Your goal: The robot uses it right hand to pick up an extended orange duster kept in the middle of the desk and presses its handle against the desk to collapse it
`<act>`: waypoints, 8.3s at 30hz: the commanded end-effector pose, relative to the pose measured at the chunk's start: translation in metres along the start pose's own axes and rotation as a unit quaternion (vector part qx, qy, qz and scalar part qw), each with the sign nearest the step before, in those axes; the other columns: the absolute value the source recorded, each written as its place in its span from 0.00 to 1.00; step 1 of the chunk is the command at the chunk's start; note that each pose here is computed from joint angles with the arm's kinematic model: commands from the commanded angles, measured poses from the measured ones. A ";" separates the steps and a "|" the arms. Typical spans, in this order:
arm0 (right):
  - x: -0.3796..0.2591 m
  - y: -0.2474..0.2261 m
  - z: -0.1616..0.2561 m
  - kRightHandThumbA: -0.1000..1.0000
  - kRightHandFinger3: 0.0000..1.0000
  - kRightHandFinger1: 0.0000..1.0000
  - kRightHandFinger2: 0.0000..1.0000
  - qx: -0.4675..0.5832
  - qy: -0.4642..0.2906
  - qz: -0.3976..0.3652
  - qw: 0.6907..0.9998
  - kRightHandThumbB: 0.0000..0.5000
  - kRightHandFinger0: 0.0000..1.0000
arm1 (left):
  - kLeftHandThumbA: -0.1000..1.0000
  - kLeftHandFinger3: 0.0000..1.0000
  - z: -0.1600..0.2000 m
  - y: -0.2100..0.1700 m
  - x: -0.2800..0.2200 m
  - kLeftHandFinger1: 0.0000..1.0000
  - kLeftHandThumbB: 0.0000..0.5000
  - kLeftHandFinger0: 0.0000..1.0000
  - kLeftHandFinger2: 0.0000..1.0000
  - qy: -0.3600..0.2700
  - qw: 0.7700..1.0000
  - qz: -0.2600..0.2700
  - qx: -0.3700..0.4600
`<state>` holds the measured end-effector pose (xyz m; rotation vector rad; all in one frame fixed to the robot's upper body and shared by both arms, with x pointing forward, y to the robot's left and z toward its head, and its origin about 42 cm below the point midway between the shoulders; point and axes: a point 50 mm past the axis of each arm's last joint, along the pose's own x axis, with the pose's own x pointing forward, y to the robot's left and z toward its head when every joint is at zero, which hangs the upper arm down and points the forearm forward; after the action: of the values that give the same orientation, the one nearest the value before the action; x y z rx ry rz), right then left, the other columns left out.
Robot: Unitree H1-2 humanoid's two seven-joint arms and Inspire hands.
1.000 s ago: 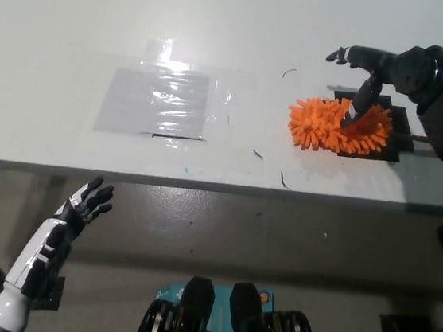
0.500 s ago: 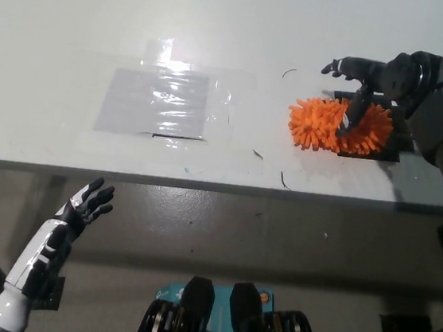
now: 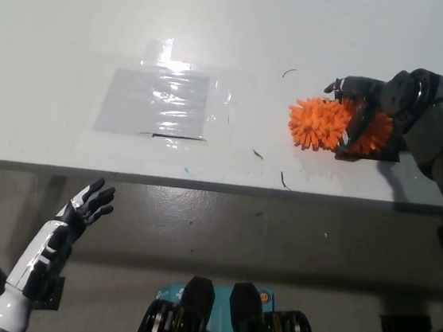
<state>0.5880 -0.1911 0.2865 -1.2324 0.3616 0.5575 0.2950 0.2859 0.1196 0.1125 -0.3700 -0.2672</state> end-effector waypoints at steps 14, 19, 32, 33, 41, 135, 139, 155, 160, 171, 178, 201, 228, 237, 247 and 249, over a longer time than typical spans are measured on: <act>-0.009 -0.028 0.000 0.00 0.65 0.52 0.90 0.016 -0.053 -0.253 0.966 0.29 0.10 | 1.00 1.00 0.012 0.006 0.011 1.00 0.65 1.00 1.00 -0.037 0.999 -0.007 0.015; -0.011 -0.032 -0.003 0.00 0.95 0.59 0.99 0.030 -0.058 -0.262 0.963 0.29 0.12 | 1.00 1.00 0.013 0.006 0.012 1.00 0.60 1.00 1.00 -0.039 0.999 -0.009 0.017; -0.020 -0.046 -0.016 0.00 0.99 0.53 0.94 0.055 -0.065 -0.300 0.950 0.28 0.04 | 1.00 1.00 0.014 0.008 0.016 1.00 0.62 1.00 1.00 -0.041 0.999 -0.008 0.014; -0.020 -0.046 -0.017 0.00 1.00 0.54 0.95 0.057 -0.066 -0.301 0.949 0.28 0.04 | 1.00 1.00 0.014 0.008 0.016 1.00 0.62 1.00 1.00 -0.040 0.999 -0.008 0.014; -0.058 -0.108 0.002 0.00 0.80 0.42 0.78 0.152 -0.171 -0.406 0.885 0.27 0.00 | 1.00 1.00 0.013 0.009 0.015 1.00 0.63 1.00 1.00 -0.040 0.999 -0.006 0.013; 0.012 0.073 0.006 0.14 0.01 0.14 0.32 0.407 -0.189 -0.378 0.810 0.39 0.00 | 1.00 1.00 0.008 0.004 -0.001 1.00 0.57 1.00 1.00 -0.031 1.000 0.006 0.004; 0.022 0.091 -0.004 0.03 0.01 0.11 0.30 0.351 -0.151 -0.296 0.875 0.30 0.00 | 1.00 1.00 0.010 0.005 -0.001 1.00 0.57 1.00 1.00 -0.033 0.999 0.007 0.007; 0.030 0.120 -0.047 0.21 0.22 0.18 0.38 0.258 0.011 -0.166 0.952 0.11 0.00 | 1.00 1.00 0.010 0.008 0.001 1.00 0.57 1.00 1.00 -0.034 0.999 0.007 0.007; 0.028 0.119 -0.062 0.13 0.56 0.44 0.64 0.242 0.046 -0.137 0.960 0.09 0.17 | 1.00 1.00 0.011 0.009 0.002 1.00 0.59 1.00 1.00 -0.034 0.999 0.012 0.014; 0.018 0.122 -0.108 0.15 0.73 0.47 0.55 0.213 0.096 -0.118 0.965 0.03 0.34 | 1.00 1.00 0.010 0.011 0.000 1.00 0.58 1.00 1.00 -0.034 0.999 0.015 0.007; 0.011 0.085 -0.100 0.15 0.17 0.11 0.16 0.250 0.040 -0.218 0.942 0.18 0.00 | 1.00 1.00 0.008 0.009 -0.008 1.00 0.60 1.00 1.00 -0.024 1.000 0.018 0.008; -0.055 -0.105 0.018 0.02 0.79 0.34 0.65 -0.017 -0.151 -0.328 0.932 0.29 0.03 | 1.00 1.00 0.008 0.005 -0.019 1.00 0.66 1.00 1.00 -0.017 1.000 0.025 0.005; -0.055 -0.093 0.010 1.00 1.00 1.00 1.00 0.026 -0.162 -0.082 0.983 0.79 1.00 | 1.00 1.00 0.007 0.007 -0.022 1.00 0.62 1.00 1.00 -0.018 0.999 0.036 -0.002; -0.194 -0.155 0.049 1.00 1.00 1.00 1.00 0.125 -0.430 -0.223 0.866 0.88 1.00 | 1.00 1.00 0.005 0.005 -0.026 1.00 0.64 1.00 1.00 -0.013 0.999 0.035 -0.007; -0.336 -0.076 0.041 1.00 1.00 1.00 1.00 0.144 -0.606 -0.377 0.685 0.81 1.00 | 1.00 1.00 0.002 0.001 -0.022 1.00 0.63 1.00 1.00 -0.007 1.000 0.020 -0.009; -0.351 -0.048 0.037 1.00 1.00 1.00 1.00 0.134 -0.636 -0.391 0.652 0.80 1.00 | 1.00 1.00 0.002 0.002 -0.013 1.00 0.64 1.00 1.00 -0.008 1.000 0.014 -0.012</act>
<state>0.5385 -0.2051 0.3577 -0.8097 -0.2769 0.5552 0.2754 0.2909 0.1025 0.0845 -0.3208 -0.2238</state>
